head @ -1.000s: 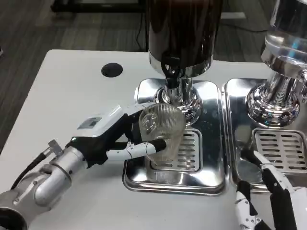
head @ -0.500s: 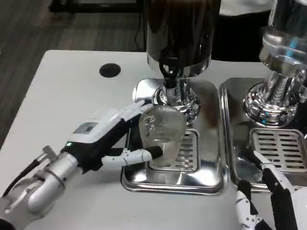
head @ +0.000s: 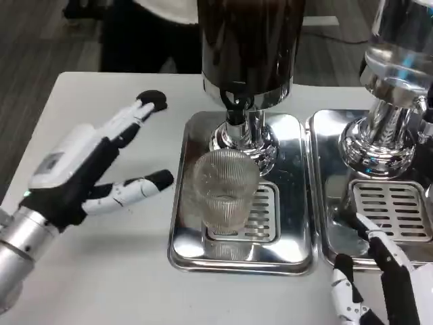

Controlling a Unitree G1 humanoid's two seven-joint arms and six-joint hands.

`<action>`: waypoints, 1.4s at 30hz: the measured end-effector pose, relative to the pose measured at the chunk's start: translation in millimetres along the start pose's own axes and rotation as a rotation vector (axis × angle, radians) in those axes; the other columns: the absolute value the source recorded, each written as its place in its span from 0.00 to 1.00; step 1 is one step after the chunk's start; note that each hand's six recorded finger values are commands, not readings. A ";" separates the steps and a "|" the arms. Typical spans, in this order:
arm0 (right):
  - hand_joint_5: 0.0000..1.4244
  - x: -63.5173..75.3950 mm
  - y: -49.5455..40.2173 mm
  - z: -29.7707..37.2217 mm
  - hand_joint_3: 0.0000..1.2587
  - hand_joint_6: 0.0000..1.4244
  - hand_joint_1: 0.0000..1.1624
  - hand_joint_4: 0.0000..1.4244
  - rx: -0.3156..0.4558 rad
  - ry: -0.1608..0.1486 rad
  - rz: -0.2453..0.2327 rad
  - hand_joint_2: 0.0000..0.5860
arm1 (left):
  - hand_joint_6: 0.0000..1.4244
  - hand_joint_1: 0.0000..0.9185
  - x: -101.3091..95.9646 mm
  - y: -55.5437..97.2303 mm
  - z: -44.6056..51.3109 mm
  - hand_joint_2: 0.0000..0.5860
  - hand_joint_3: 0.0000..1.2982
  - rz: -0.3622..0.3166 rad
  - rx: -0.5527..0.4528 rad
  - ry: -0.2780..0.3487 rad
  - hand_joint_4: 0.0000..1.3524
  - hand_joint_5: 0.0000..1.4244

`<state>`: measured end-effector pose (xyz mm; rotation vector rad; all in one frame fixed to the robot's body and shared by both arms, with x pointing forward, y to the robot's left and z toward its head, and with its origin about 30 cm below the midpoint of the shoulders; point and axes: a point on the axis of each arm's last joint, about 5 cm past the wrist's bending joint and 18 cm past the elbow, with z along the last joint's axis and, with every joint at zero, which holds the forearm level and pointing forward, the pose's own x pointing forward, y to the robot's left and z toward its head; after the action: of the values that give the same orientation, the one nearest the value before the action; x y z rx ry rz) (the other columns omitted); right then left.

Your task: Grasp the cup under the faucet to collect the drink, then remove the cup.

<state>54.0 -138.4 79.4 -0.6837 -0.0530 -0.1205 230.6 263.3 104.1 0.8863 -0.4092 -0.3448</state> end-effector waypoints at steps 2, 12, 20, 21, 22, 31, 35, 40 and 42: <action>0.15 0.1 -0.5 -0.3 0.18 0.19 0.36 0.15 0.002 0.001 0.001 0.88 | 0.19 0.01 2.1 11.5 5.2 0.23 0.17 0.029 -0.027 -0.060 0.10 0.14; 0.14 3.7 -0.9 0.2 0.19 0.19 0.36 0.15 0.008 -0.019 0.000 0.88 | 0.30 0.04 25.7 49.5 23.9 0.22 0.28 0.031 -0.167 -0.257 0.26 0.28; 0.14 6.8 1.7 0.3 0.19 0.19 0.36 0.15 0.016 -0.027 0.000 0.88 | 0.30 0.04 52.5 52.0 34.2 0.21 0.28 -0.064 -0.230 -0.313 0.27 0.29; 0.14 7.2 2.1 0.4 0.19 0.19 0.36 0.15 0.018 -0.029 -0.001 0.88 | 0.29 0.04 56.9 52.1 35.4 0.21 0.28 -0.083 -0.237 -0.315 0.27 0.29; 0.14 7.4 2.4 0.5 0.19 0.19 0.36 0.15 0.019 -0.031 -0.001 0.88 | 0.29 0.04 59.1 52.3 36.2 0.21 0.28 -0.091 -0.240 -0.318 0.27 0.29; 0.14 7.3 4.8 -0.9 0.19 0.19 0.36 0.16 0.022 -0.025 0.006 0.88 | 0.26 0.00 71.4 51.6 38.8 0.18 0.26 -0.141 -0.269 -0.305 0.24 0.27; 0.14 8.9 4.8 -0.5 0.19 0.19 0.36 0.16 0.023 -0.032 0.003 0.88 | 0.25 0.00 72.2 50.6 38.1 0.17 0.25 -0.163 -0.277 -0.295 0.23 0.27; 0.14 9.8 5.1 -0.2 0.19 0.19 0.36 0.16 0.024 -0.035 0.001 0.88 | 0.25 0.00 71.6 50.2 35.7 0.17 0.25 -0.157 -0.285 -0.280 0.23 0.26; 0.14 9.7 5.3 -0.3 0.19 0.19 0.36 0.16 0.025 -0.033 0.001 0.88 | 0.25 0.00 71.3 51.2 34.9 0.17 0.25 -0.160 -0.285 -0.277 0.23 0.26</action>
<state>64.3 -135.5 76.8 -0.6609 -0.0857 -0.1069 282.0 237.7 179.1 0.5942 -0.5309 -0.6614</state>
